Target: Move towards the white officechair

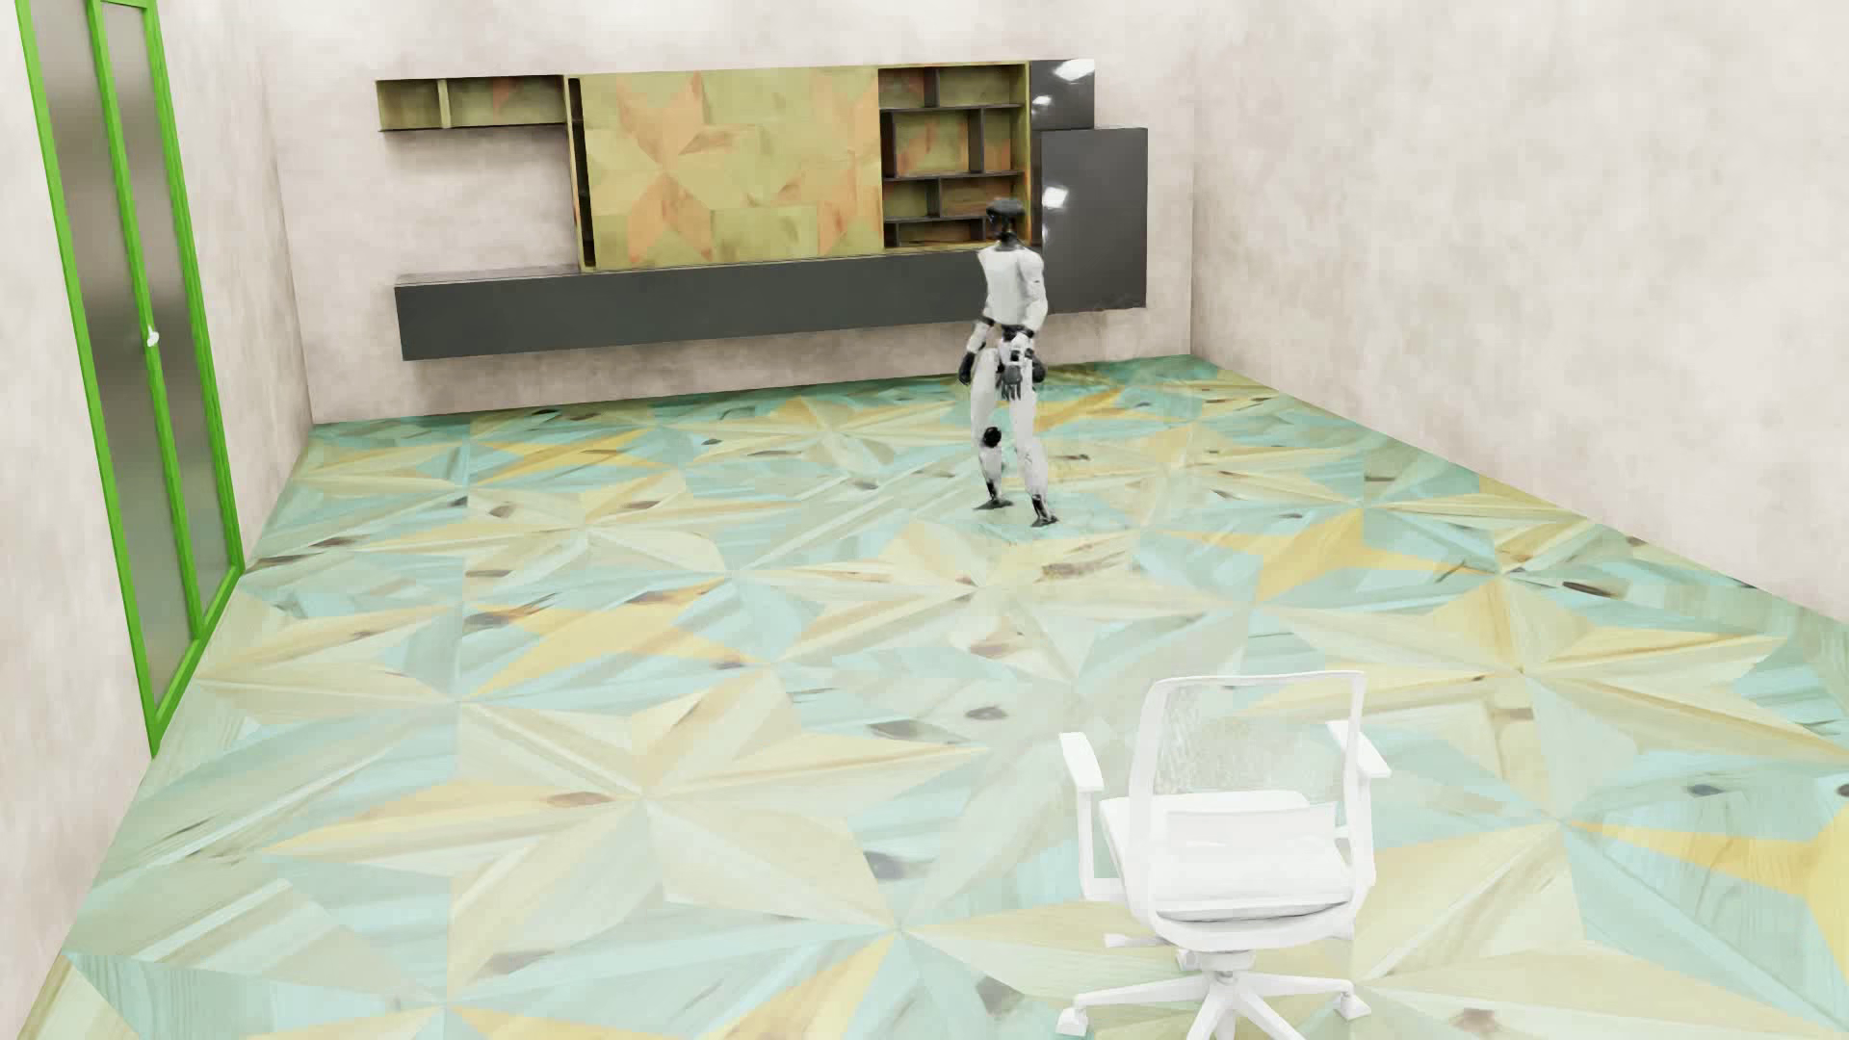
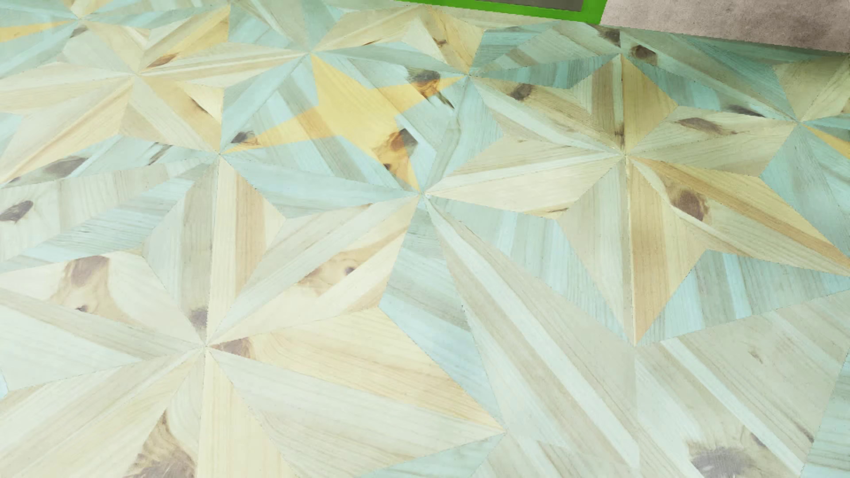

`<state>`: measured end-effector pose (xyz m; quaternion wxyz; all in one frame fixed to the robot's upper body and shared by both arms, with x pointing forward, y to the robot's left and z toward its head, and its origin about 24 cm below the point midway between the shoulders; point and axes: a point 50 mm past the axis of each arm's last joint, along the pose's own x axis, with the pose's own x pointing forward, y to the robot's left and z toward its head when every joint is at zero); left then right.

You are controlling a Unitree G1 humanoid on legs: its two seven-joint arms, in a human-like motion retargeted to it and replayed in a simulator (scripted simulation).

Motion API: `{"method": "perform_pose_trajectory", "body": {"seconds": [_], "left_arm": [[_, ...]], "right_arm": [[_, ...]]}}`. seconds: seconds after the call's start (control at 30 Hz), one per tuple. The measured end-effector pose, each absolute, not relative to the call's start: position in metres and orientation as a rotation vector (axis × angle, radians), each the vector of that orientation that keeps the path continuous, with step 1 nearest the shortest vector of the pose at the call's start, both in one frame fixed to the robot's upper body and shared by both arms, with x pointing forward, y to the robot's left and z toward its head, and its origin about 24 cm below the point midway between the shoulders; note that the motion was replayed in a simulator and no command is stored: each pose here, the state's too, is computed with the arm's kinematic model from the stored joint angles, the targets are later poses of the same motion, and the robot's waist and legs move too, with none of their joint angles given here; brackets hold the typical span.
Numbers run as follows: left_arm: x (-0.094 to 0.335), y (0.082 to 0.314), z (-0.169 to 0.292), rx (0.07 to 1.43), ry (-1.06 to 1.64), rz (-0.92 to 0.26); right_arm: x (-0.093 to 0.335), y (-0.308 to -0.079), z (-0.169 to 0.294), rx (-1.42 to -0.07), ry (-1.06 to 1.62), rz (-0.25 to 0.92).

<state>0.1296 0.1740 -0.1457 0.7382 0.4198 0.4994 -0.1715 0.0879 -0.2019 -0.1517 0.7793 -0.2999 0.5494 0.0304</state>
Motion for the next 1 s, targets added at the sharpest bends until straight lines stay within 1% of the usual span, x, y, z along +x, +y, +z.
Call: {"method": "perform_pose_trajectory", "body": {"seconds": [0.03,0.13,0.2,0.27,0.43,0.53,0.57,0.6,0.63,0.7,0.73,0.77,0.83,0.87,0.9,0.97,1.0], "left_arm": [[0.140,0.172,-0.141,0.898,1.051,-0.346],[0.161,0.171,-0.129,0.933,0.924,-0.304],[0.166,0.171,-0.125,0.929,0.893,-0.293],[0.163,0.174,-0.127,0.933,0.917,-0.302],[0.135,0.192,-0.142,0.973,1.108,-0.362],[0.126,0.200,-0.145,0.971,1.146,-0.352],[0.122,0.203,-0.145,0.962,1.147,-0.334],[0.117,0.205,-0.145,0.949,1.149,-0.319],[0.112,0.207,-0.145,0.936,1.148,-0.306],[0.109,0.210,-0.142,0.927,1.125,-0.269],[0.108,0.216,-0.138,0.927,1.104,-0.241],[0.109,0.221,-0.134,0.930,1.077,-0.209],[0.117,0.233,-0.120,0.958,0.999,-0.135],[0.122,0.237,-0.111,0.981,0.945,-0.110],[0.132,0.233,-0.104,1.002,0.880,-0.103],[0.162,0.212,-0.091,1.023,0.734,-0.119],[0.176,0.201,-0.083,1.027,0.655,-0.132]], "right_arm": [[0.092,-0.204,-0.149,-0.648,1.163,0.048],[0.106,-0.207,-0.143,-0.656,1.102,0.015],[0.113,-0.207,-0.139,-0.660,1.064,0.012],[0.117,-0.205,-0.136,-0.658,1.032,0.007],[0.118,-0.200,-0.133,-0.599,1.009,-0.014],[0.116,-0.200,-0.131,-0.660,0.987,-0.008],[0.118,-0.198,-0.131,-0.693,0.983,0.016],[0.119,-0.196,-0.132,-0.734,0.978,0.066],[0.123,-0.192,-0.132,-0.772,0.965,0.133],[0.138,-0.182,-0.129,-0.796,0.917,0.246],[0.146,-0.180,-0.125,-0.791,0.881,0.265],[0.155,-0.179,-0.120,-0.779,0.841,0.254],[0.166,-0.186,-0.109,-0.721,0.782,0.150],[0.165,-0.197,-0.106,-0.689,0.776,0.068],[0.156,-0.213,-0.104,-0.669,0.787,-0.030],[0.119,-0.246,-0.104,-0.672,0.865,-0.220],[0.095,-0.257,-0.108,-0.681,0.939,-0.273]]}}
